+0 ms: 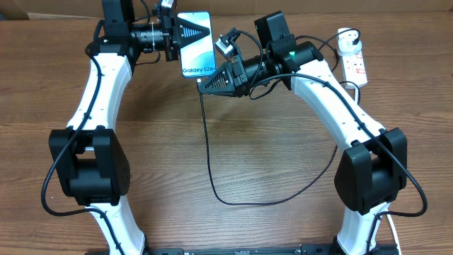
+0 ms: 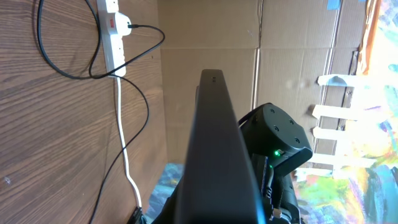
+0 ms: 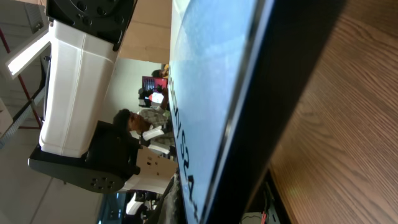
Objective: Plug charger to phone and switch on socket
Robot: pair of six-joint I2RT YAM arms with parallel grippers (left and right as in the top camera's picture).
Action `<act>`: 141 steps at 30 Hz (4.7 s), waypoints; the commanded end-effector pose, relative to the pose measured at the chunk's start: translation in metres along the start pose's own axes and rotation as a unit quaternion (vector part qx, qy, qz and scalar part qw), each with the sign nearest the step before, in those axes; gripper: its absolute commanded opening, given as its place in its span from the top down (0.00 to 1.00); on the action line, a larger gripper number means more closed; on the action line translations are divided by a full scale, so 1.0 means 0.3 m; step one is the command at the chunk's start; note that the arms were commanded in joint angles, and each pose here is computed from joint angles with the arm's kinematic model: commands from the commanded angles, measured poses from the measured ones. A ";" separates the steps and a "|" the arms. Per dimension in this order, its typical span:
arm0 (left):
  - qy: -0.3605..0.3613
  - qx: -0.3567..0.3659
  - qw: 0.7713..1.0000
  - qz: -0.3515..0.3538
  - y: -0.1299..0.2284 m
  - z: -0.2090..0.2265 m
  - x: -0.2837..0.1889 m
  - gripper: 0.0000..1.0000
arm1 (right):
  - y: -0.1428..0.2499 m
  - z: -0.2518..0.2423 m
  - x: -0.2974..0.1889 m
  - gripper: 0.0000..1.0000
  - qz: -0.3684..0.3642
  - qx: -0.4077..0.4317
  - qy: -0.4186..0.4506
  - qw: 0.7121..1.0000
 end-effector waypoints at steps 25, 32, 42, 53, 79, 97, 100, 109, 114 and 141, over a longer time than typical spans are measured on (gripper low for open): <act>0.014 0.016 1.000 0.022 0.024 -0.026 0.015 0.96 | -0.006 0.053 -0.017 0.96 -0.005 -0.035 -0.009 0.999; 0.015 0.018 0.999 0.023 0.025 -0.026 0.016 0.96 | -0.009 0.055 -0.017 0.96 -0.006 -0.041 -0.010 0.999; 0.020 0.019 0.999 0.030 0.030 -0.030 0.015 0.96 | -0.024 0.048 -0.051 0.96 -0.019 -0.040 -0.007 0.999; 0.021 0.017 0.999 0.032 0.031 -0.031 0.015 0.96 | -0.019 0.030 -0.031 0.96 -0.021 -0.027 0.013 0.999; 0.017 0.019 0.999 0.026 0.027 -0.028 0.017 0.96 | -0.012 0.044 -0.023 0.96 -0.011 -0.035 -0.003 0.999; 0.014 0.021 0.999 0.022 0.024 -0.026 0.016 0.96 | -0.003 0.046 -0.007 0.96 -0.004 -0.030 -0.004 1.000; 0.014 0.023 0.999 0.022 0.024 -0.026 0.016 0.96 | -0.002 0.045 -0.007 0.96 -0.004 -0.028 -0.003 1.000; 0.011 0.025 0.999 0.018 0.020 -0.023 0.016 0.96 | 0.001 0.042 -0.006 0.96 -0.003 -0.022 -0.001 1.000; 0.010 0.025 1.000 0.016 0.019 -0.023 0.016 0.96 | 0.003 0.043 -0.002 0.96 -0.001 -0.022 -0.002 1.000; 0.010 0.030 0.999 0.016 0.020 -0.023 0.016 0.96 | 0.011 0.050 0.012 0.96 0.004 -0.029 -0.003 1.000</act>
Point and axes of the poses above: each gripper's point midway between its finger pads, its own x axis out along the fingers, its own z axis along the line the jaws close on, y = z × x, the point moved 6 cm from there along -x, back along the fingers, and after that the axes turned 2 degrees about x, right-handed, at the moved point
